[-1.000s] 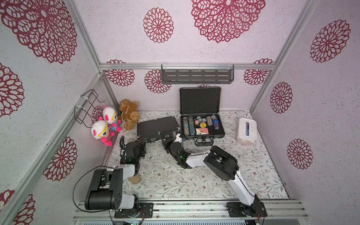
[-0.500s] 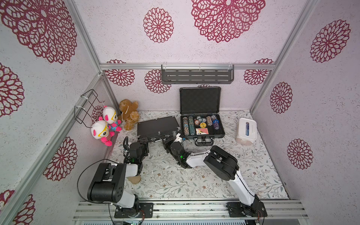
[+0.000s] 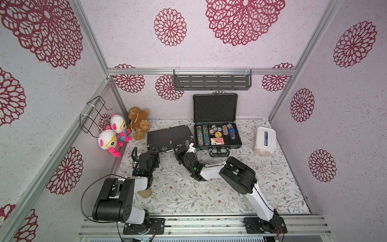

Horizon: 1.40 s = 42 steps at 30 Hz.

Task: Open the poker set cases
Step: Open the fastener on the poker set case.

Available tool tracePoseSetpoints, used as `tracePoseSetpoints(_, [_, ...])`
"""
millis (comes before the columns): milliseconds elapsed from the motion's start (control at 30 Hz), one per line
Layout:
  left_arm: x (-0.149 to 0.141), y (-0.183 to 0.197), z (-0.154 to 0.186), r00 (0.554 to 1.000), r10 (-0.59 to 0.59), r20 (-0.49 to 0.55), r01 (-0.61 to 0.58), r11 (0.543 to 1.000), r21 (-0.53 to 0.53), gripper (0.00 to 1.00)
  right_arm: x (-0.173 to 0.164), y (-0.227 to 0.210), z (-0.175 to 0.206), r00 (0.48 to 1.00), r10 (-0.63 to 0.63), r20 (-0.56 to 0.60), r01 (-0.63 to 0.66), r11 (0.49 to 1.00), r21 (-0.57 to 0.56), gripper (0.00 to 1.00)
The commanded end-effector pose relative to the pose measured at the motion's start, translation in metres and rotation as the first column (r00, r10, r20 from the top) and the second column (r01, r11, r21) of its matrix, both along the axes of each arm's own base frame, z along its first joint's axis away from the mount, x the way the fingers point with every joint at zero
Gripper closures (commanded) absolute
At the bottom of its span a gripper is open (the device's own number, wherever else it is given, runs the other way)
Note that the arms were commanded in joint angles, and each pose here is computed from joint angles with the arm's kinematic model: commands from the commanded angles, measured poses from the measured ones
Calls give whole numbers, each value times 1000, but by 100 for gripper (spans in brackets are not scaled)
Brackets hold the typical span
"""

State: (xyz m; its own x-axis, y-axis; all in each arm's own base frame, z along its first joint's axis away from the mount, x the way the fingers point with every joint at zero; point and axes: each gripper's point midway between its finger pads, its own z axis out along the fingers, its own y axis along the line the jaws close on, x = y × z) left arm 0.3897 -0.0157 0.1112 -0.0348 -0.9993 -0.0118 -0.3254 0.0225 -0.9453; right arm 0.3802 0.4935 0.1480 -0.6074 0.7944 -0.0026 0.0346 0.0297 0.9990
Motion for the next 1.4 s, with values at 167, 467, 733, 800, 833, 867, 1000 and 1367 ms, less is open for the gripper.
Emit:
tracePoseSetpoints(167, [0, 11, 70, 1000, -2, 21, -2, 982, 187, 58, -22, -4, 140, 958, 13, 286, -59, 986, 153, 100])
tracePoseSetpoints(467, [4, 6, 91, 998, -28, 47, 19, 983, 182, 55, -22, -3, 136, 961, 16, 277, -60, 987, 151, 100])
tracePoseSetpoints(733, [-5, 7, 100, 999, -40, 19, 35, 975, 221, 32, -21, -2, 125, 967, 21, 254, -57, 989, 137, 100])
tracePoseSetpoints(800, [-10, 10, 100, 999, -41, -7, 41, 966, 255, 30, -20, -1, 118, 971, 24, 240, -54, 992, 118, 100])
tracePoseSetpoints(833, [-13, 11, 101, 999, -42, -20, 46, 960, 278, 29, -19, -1, 115, 972, 25, 235, -50, 993, 103, 100])
tracePoseSetpoints(867, [-16, 14, 101, 999, -40, -37, 49, 953, 299, 28, -19, -1, 111, 973, 25, 230, -46, 995, 87, 100])
tracePoseSetpoints(1000, [-26, 22, 91, 986, -74, -147, 123, 924, 363, 26, -17, 1, 87, 979, 30, 202, -31, 1000, 4, 100])
tracePoseSetpoints(1367, [-48, 41, 47, 953, -126, -275, 216, 921, 325, 25, -32, 14, 27, 992, 34, 119, -14, 987, -163, 100])
